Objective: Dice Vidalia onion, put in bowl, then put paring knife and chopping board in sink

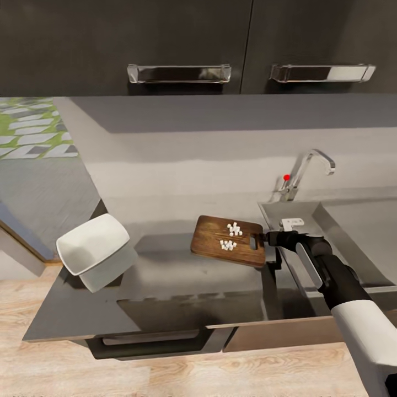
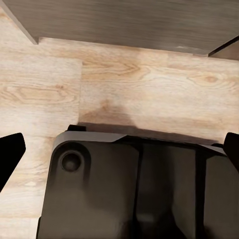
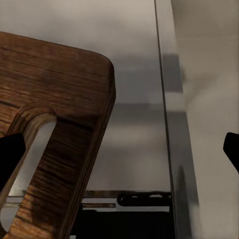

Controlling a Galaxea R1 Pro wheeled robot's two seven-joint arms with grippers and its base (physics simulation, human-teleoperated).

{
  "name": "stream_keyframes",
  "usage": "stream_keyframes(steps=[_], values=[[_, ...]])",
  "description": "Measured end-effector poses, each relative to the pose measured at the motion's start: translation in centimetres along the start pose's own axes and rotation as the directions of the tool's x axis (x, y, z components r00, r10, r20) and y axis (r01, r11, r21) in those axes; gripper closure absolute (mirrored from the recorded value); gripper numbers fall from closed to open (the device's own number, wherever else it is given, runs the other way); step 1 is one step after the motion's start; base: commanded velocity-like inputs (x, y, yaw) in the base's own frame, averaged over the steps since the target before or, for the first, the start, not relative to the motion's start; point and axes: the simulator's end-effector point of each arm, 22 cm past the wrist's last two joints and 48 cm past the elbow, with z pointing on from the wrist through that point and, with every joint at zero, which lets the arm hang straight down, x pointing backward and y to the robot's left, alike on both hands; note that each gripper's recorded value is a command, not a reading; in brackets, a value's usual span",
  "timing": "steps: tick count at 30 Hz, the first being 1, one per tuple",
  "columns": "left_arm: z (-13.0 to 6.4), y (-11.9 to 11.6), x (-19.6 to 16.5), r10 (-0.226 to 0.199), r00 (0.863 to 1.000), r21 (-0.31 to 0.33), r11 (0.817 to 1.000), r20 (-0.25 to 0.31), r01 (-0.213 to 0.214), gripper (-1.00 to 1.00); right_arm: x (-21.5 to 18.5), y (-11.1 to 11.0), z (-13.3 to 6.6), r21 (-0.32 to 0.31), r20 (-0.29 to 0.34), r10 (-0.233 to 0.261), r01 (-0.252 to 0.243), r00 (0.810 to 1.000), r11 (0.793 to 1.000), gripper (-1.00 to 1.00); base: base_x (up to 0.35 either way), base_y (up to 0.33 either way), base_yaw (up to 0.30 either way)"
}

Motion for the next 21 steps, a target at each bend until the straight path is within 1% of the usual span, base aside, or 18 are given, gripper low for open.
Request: stream_keyframes(steps=[5, 21], values=[[0.0, 0.1, 0.3, -0.001, 1.000, -0.002, 1.000, -0.009, 0.001, -1.00, 0.4, 0.0, 0.3, 0.000, -0.008, 0.001, -0.001, 1.000, 1.000, -1.00, 0.001, 0.078, 0.000], [0.0, 0.2, 1.2, -0.002, 0.999, -0.006, 1.000, -0.034, 0.001, -1.00, 1.8, 0.1, 1.4, -0.003, -0.033, 0.001, -0.002, 0.999, 1.000, -1.00, 0.000, 0.003, 0.000]])
